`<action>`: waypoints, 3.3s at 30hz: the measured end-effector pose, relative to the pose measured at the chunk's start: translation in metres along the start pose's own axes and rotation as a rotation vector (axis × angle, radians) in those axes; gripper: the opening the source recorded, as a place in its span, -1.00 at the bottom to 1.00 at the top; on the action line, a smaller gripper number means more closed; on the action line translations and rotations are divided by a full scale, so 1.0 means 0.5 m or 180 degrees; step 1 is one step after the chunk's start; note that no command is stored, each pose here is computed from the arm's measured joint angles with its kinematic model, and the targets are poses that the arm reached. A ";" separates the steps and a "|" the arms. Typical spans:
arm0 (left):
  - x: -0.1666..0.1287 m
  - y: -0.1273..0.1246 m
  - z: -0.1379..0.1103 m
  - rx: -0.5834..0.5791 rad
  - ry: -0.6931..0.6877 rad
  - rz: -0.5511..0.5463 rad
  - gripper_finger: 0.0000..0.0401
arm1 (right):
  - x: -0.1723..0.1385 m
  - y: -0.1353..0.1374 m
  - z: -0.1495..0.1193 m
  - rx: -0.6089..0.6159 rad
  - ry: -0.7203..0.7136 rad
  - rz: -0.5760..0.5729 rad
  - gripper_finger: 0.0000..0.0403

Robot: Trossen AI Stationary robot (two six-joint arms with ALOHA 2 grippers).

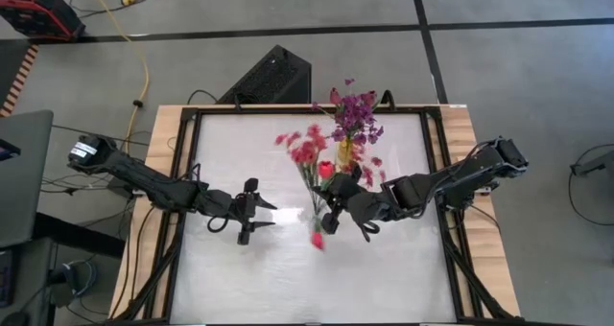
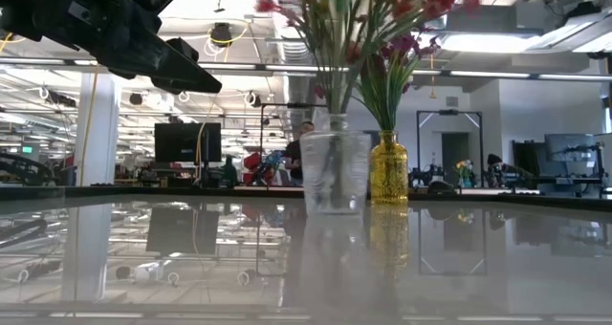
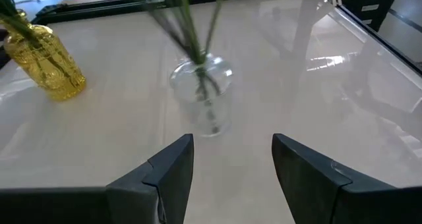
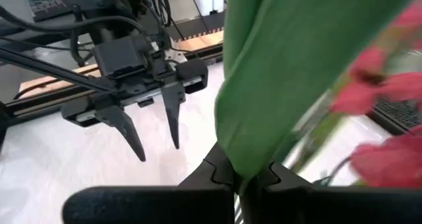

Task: Sort flowers into vase by color
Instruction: Put the pink flower into the transparent vase, then return to Home Position

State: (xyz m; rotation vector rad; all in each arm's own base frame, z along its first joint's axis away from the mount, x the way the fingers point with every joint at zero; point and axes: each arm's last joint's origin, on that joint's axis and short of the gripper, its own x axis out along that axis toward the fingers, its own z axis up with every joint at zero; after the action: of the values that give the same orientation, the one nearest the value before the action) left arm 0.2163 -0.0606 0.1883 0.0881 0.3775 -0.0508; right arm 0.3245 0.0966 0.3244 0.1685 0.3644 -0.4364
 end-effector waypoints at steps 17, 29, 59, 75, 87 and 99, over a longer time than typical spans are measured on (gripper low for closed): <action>0.113 -0.019 -0.052 -0.0274 -0.0393 0.0049 -0.03 | 0.000 0.000 0.001 0.0018 -0.0005 -0.0002 -0.87; 0.171 0.010 -0.069 -0.0782 -0.0802 0.0178 0.15 | -0.010 0.011 -0.018 -0.0119 0.0094 0.0032 -0.87; 0.208 0.007 -0.041 -0.0441 -0.0522 0.0159 0.27 | 0.033 0.054 -0.082 -0.0399 0.0315 -0.0014 -0.53; 0.186 0.011 -0.030 -0.0191 -0.0197 0.0172 0.27 | -0.053 0.049 0.070 -0.0928 0.0595 -0.0096 0.11; 0.023 0.036 0.047 -0.0067 0.0374 0.0180 0.27 | -0.175 -0.009 0.166 -0.0923 0.1115 -0.0044 0.10; -0.112 0.064 0.055 -0.0026 -0.0187 0.0564 0.27 | -0.250 -0.058 -0.050 0.0011 0.2053 0.0084 -0.29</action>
State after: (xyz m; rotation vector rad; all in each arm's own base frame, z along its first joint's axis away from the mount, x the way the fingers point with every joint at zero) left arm 0.1765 -0.0294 0.2367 0.1115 0.3100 0.1229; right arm 0.1987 0.1240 0.3465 0.3175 0.9930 -0.3483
